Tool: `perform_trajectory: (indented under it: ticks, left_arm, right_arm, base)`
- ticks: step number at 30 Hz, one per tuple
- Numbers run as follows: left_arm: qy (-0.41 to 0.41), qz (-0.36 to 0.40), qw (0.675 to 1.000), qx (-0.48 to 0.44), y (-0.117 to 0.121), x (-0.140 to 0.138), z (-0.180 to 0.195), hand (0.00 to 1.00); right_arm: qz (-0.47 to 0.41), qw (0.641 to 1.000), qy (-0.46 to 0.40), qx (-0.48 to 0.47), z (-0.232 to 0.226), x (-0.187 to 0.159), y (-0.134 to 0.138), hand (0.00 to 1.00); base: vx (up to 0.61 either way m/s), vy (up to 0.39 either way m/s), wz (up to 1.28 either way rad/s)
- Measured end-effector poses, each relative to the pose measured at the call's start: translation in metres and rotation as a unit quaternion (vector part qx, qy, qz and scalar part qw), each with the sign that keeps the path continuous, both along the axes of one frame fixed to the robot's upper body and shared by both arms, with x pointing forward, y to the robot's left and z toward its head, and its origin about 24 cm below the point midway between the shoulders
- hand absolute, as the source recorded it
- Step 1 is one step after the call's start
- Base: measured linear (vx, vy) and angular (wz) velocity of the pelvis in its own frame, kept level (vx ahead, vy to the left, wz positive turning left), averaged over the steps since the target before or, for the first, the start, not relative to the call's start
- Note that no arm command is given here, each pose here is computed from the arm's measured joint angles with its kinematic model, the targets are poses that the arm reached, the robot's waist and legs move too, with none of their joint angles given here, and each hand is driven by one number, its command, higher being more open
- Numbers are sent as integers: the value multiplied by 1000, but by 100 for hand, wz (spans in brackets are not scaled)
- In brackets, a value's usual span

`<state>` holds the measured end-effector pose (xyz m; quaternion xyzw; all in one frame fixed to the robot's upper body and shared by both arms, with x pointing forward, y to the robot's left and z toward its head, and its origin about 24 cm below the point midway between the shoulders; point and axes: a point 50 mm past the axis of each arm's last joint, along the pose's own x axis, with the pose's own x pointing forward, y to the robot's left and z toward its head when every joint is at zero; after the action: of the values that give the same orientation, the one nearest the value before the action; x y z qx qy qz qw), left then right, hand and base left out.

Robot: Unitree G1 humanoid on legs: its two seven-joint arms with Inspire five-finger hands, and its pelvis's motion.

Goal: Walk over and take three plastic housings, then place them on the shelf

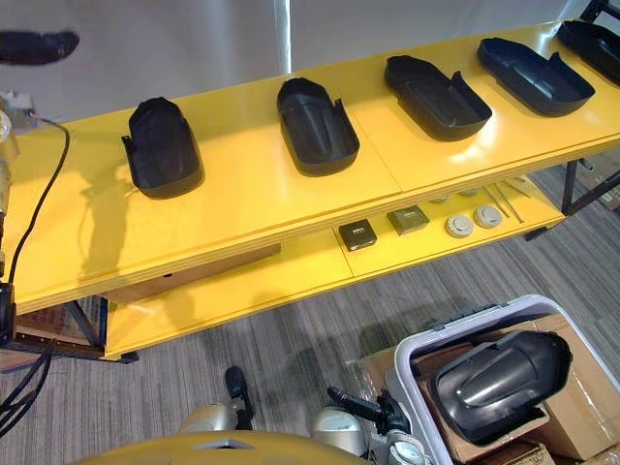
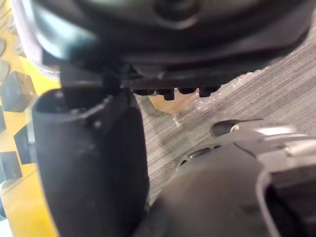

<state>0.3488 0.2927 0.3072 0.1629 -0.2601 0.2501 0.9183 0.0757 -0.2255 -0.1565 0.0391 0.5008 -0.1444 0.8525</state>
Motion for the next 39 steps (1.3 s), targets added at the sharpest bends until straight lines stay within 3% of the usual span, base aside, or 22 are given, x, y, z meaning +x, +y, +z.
perform_trajectory:
  ticks: [4,9,14,16,31,32,39]
  left_arm:
    - [-93,-101,991,-6,-32,-24,-8,100]
    - [-167,-144,972,-80,-44,-75,-56,100]
    - [-89,-85,984,-132,-42,-110,-138,100]
    - [-71,-64,987,-127,-37,-116,-148,100]
    - [-85,-41,987,-129,-28,-150,-167,100]
    - [-105,-16,982,-156,-23,-179,-174,100]
    - [-100,-32,981,-161,-30,-175,-176,100]
  right_arm:
    - [-16,1000,13,-3,-3,-10,-2,100]
    - [-26,999,2,-24,-1,-14,-6,100]
    - [-36,999,17,-25,-4,-27,0,100]
    - [-35,999,13,-22,-4,-25,2,100]
    - [-5,993,-115,17,12,24,13,100]
    - [-36,980,-195,4,32,55,12,100]
    - [-45,984,-172,7,25,43,12,100]
  base:
    - [-8,-1,0]
    - [-40,12,4]
    - [-20,0,23]
    - [6,2,17]
    - [-4,4,10]
    - [0,0,0]
    - [0,0,-1]
